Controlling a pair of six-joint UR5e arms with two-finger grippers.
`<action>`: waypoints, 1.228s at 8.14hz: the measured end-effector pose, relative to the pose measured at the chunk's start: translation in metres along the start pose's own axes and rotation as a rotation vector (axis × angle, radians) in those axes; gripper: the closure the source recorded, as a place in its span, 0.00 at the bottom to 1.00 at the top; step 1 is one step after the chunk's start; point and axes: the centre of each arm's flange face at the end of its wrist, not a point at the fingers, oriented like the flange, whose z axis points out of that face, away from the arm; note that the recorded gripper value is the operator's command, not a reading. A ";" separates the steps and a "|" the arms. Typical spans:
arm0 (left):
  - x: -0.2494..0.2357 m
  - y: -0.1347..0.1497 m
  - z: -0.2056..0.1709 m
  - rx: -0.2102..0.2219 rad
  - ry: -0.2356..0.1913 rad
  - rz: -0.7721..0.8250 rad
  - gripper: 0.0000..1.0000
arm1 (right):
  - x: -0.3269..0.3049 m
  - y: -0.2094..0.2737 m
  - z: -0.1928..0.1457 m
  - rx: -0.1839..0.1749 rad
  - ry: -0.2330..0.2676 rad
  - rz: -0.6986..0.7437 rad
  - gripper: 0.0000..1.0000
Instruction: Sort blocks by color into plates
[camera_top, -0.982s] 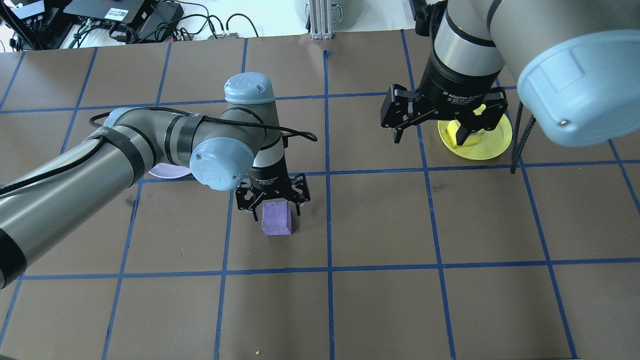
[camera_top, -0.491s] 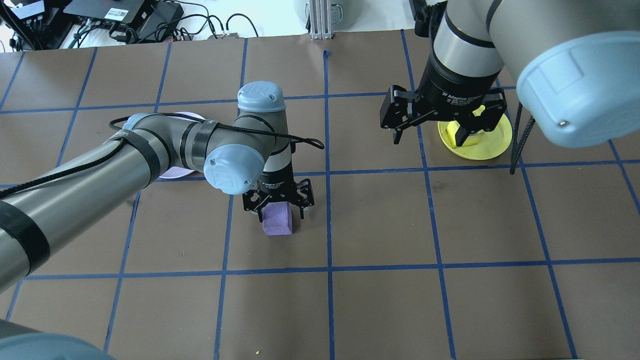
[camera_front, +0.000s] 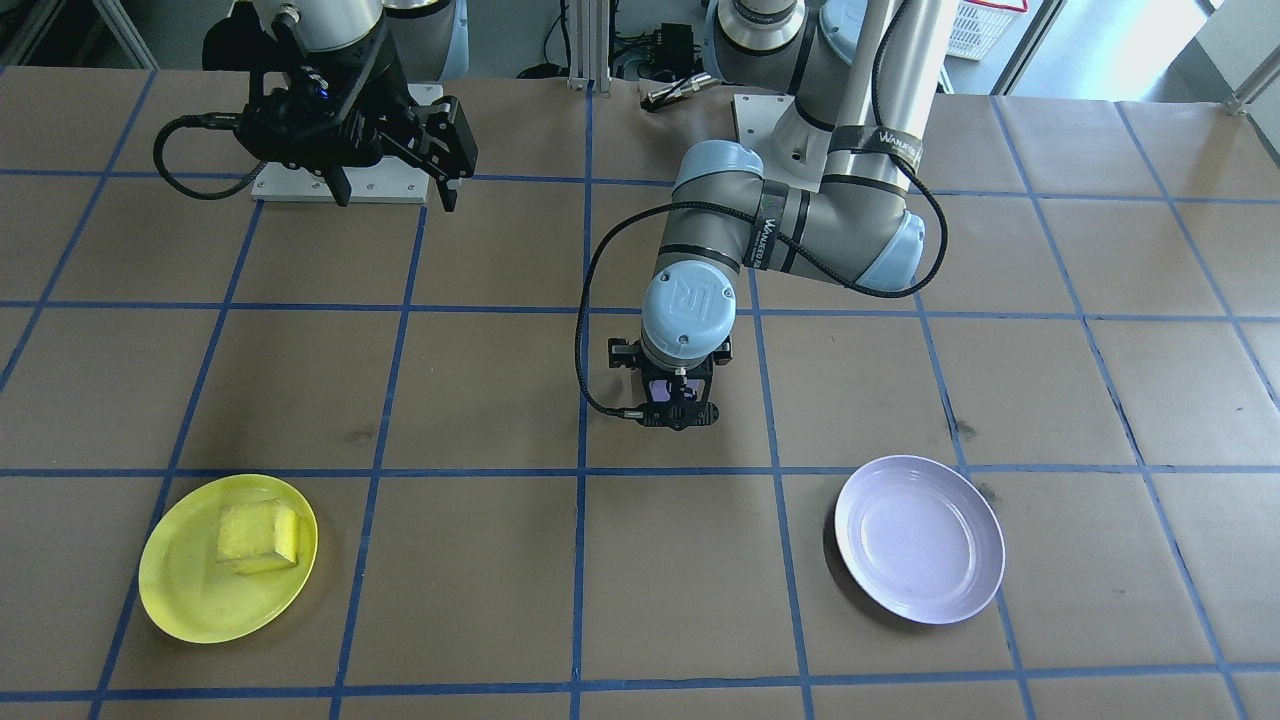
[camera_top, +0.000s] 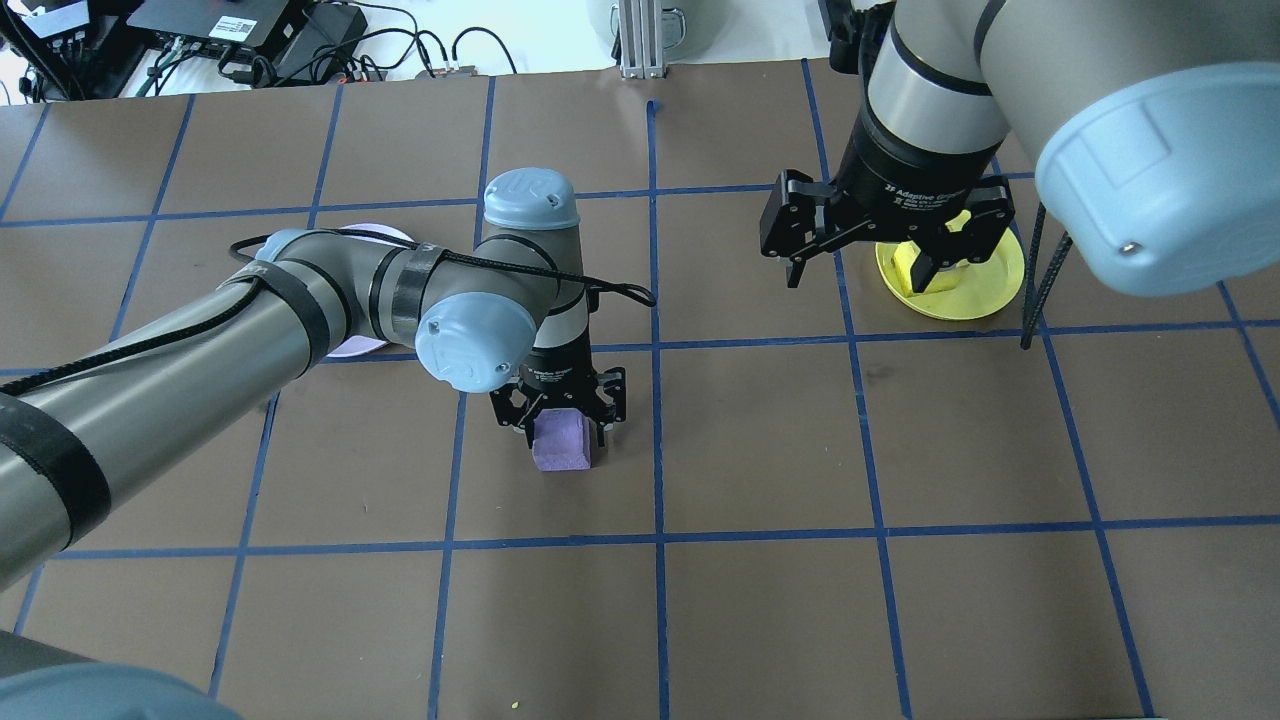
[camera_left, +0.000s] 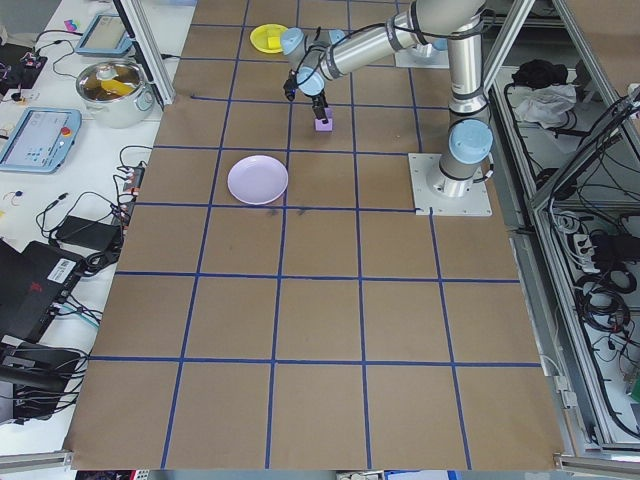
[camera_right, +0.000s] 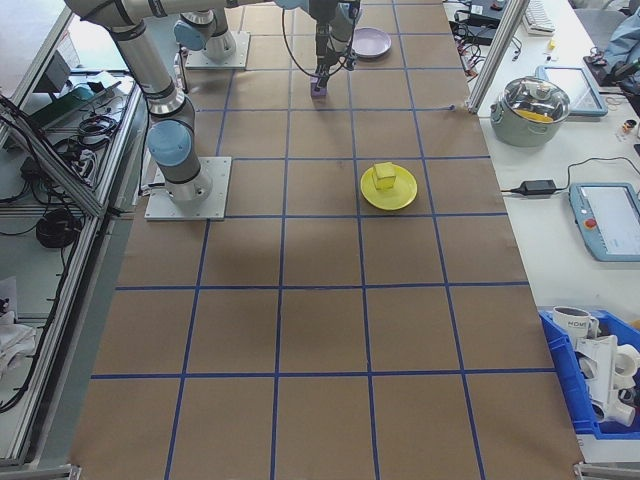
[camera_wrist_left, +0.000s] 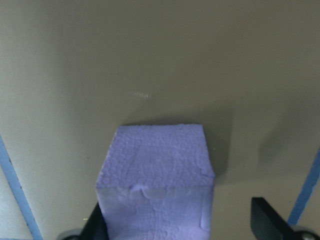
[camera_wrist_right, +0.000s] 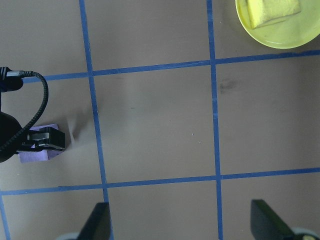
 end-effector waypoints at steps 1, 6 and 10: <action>0.001 0.000 -0.001 0.002 -0.001 0.000 1.00 | 0.001 -0.001 -0.002 0.008 0.002 0.000 0.00; -0.030 -0.008 -0.058 0.039 -0.006 -0.041 1.00 | 0.003 0.003 -0.011 0.048 0.005 -0.007 0.00; -0.168 -0.069 -0.177 0.164 -0.026 -0.008 1.00 | 0.004 0.009 -0.013 0.044 0.007 -0.006 0.00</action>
